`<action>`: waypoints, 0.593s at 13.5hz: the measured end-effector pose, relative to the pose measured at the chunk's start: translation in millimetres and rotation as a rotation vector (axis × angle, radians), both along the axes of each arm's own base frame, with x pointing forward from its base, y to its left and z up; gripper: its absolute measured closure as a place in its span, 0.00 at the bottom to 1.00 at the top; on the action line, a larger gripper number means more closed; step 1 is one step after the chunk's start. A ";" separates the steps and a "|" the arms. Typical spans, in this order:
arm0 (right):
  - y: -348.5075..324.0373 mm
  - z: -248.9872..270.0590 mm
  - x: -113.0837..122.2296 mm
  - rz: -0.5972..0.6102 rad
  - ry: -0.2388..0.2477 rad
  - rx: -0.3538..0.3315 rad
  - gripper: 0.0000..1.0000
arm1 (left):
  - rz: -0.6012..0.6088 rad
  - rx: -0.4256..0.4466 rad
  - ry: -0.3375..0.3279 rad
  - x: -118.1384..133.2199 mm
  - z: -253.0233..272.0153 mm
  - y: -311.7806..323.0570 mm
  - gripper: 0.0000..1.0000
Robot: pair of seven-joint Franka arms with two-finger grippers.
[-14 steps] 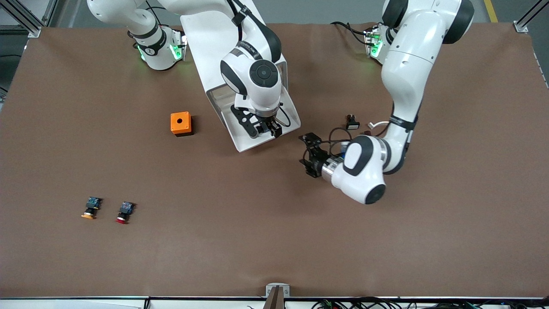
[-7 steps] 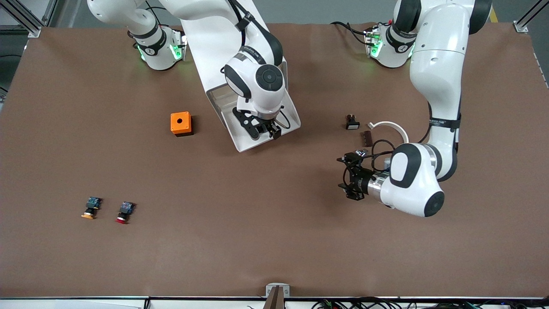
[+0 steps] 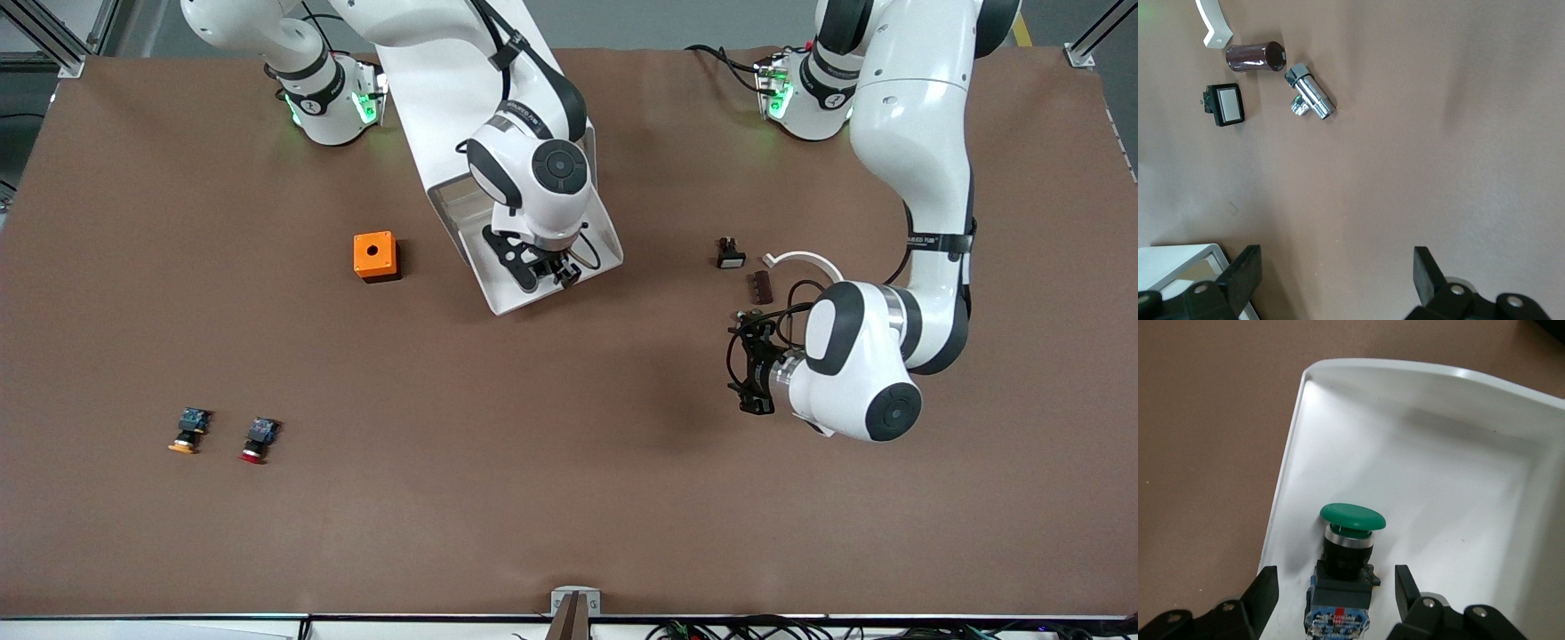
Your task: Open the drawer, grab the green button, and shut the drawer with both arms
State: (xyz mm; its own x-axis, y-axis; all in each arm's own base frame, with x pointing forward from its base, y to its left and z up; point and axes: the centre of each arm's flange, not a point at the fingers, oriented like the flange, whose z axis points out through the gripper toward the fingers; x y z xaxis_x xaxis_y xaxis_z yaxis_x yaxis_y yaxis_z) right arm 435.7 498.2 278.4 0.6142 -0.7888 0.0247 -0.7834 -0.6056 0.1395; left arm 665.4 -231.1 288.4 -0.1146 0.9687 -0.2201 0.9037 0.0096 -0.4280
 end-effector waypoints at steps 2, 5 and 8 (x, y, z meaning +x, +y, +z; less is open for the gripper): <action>0.3 -0.2 -0.3 0.000 0.000 0.000 0.38 | -0.011 0.003 -0.028 1.1 17.6 1.1 0.00; 5.9 0.7 -4.2 -0.002 -0.011 0.010 0.55 | -0.024 0.003 -0.061 1.6 34.6 -0.7 0.00; 8.7 2.5 -4.5 -0.021 -0.022 0.018 0.56 | -0.024 0.000 -0.087 5.0 35.7 0.4 0.00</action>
